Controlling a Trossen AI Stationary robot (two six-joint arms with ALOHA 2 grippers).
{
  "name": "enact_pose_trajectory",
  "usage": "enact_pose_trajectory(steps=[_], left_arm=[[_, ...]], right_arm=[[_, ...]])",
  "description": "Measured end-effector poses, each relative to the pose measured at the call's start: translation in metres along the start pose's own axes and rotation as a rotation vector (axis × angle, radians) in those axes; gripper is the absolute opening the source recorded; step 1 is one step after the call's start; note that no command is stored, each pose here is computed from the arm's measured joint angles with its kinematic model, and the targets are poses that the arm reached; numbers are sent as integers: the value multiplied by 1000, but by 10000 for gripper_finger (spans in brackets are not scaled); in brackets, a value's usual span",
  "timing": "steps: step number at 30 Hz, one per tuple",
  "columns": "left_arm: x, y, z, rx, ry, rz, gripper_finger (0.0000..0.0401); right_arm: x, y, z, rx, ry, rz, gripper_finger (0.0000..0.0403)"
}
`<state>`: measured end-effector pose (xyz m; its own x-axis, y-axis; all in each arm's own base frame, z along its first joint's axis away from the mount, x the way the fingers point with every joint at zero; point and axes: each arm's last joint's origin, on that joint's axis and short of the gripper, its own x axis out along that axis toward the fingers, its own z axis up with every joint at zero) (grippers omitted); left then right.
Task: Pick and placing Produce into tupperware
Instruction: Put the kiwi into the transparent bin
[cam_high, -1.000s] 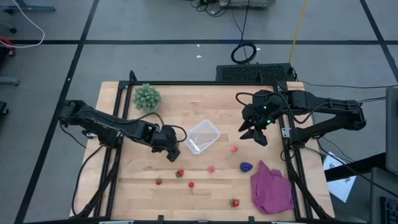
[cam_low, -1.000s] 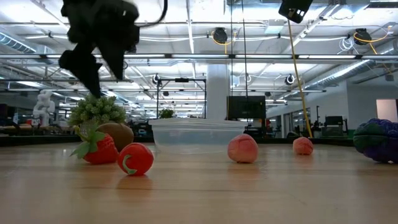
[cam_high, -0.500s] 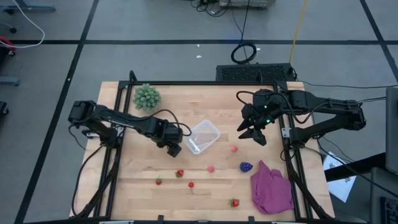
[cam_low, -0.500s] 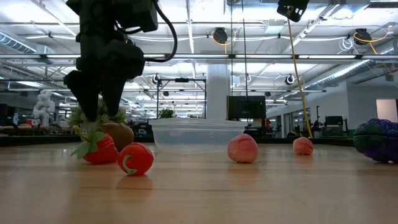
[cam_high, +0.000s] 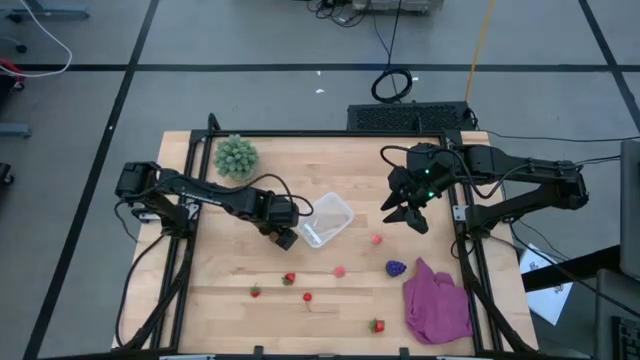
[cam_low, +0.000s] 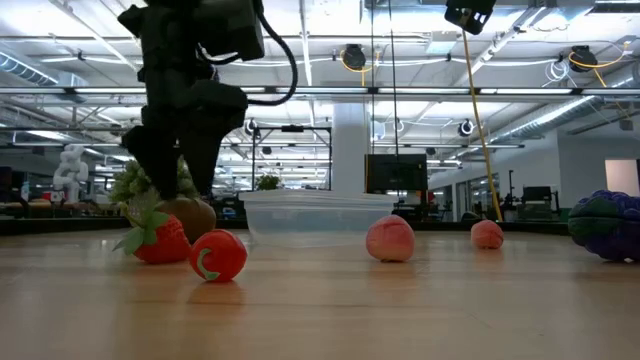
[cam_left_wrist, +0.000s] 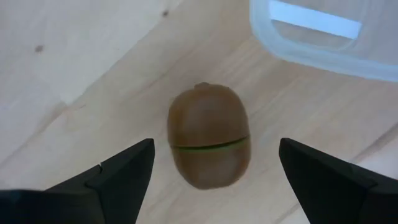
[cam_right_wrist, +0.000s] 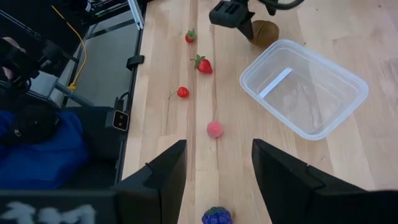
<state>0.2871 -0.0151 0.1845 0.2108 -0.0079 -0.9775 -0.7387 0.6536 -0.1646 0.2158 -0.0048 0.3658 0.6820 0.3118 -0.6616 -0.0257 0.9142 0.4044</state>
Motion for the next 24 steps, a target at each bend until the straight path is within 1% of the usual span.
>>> enact_pose_trajectory(steps=[1,4,6,10,13,18,24], left_arm=[[1,0,2,-3,-4,-4,349],[5,3,1,3,20,32,349],[9,1,4,3,11,22,349],[17,1,5,11,27,41,349],[24,2,4,13,53,71,349],[34,1,4,28,74,80,349],[34,-1,5,47,57,70,349]], right_arm=[[0,0,0,0,0,0,173],[0,0,0,-1,-2,1,173],[0,0,1,-2,-6,2,173],[0,0,2,-6,-16,4,173],[0,0,2,-8,-21,5,173],[0,1,3,-11,-28,7,173],[0,1,3,-14,-33,9,173]])
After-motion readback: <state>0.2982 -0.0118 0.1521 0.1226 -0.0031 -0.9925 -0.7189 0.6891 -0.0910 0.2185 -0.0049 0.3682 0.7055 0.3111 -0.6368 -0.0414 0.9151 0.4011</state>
